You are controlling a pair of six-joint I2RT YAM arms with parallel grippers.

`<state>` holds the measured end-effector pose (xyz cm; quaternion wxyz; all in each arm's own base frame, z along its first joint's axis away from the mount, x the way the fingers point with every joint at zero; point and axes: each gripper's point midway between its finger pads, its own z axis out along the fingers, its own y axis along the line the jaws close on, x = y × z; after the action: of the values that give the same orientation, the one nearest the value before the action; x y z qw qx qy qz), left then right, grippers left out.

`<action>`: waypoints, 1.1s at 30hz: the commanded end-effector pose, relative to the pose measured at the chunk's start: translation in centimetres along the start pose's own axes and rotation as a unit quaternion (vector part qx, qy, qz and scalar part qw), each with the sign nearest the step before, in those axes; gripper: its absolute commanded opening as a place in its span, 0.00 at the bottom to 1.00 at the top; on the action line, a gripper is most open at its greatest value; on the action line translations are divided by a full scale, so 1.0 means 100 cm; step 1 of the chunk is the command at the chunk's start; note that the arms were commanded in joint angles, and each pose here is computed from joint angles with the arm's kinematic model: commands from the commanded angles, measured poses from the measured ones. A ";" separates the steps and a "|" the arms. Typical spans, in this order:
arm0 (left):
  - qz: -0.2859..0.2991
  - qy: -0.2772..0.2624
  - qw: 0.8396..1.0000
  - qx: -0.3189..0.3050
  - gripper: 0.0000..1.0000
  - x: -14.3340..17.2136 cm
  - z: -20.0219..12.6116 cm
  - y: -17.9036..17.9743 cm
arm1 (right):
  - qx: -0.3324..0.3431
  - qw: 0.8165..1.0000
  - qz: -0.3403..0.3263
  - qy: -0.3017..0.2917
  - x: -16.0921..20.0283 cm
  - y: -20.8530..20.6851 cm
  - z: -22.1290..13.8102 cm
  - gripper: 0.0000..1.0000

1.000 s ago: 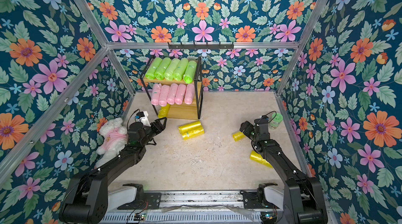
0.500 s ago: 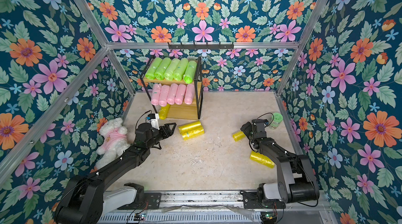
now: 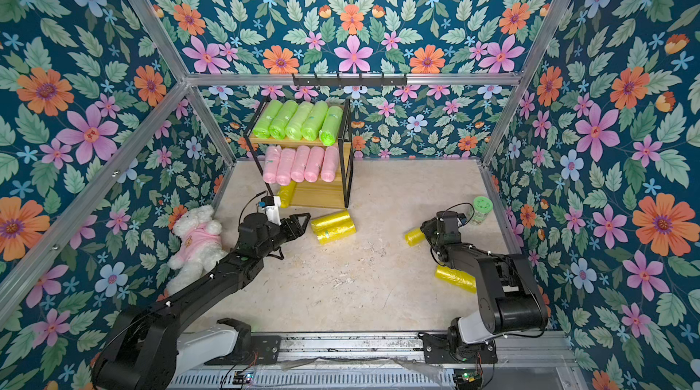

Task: Sort the rolls of trash bags by color and place them on the shelf
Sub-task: Place the roll of trash bags on the shelf, then pick up the roll of trash bags from the center of the board.

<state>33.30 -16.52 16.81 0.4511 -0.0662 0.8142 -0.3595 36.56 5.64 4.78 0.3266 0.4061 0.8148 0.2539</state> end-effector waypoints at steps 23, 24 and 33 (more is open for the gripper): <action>0.037 -0.083 0.953 0.290 0.78 0.009 -0.018 -0.190 | -0.356 0.929 0.098 -0.029 0.018 0.184 -0.148 0.40; 0.037 -0.080 0.952 0.293 0.79 0.011 -0.015 -0.195 | -0.364 0.926 0.099 -0.025 0.020 0.189 -0.152 0.40; 0.004 -0.080 0.952 0.295 0.85 0.017 0.007 -0.218 | -0.397 0.912 0.106 -0.006 0.037 0.209 -0.171 0.39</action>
<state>27.69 -33.48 28.08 0.5021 0.0627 0.6529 -0.5636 32.48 17.75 26.42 0.4169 0.3285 0.6342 0.5621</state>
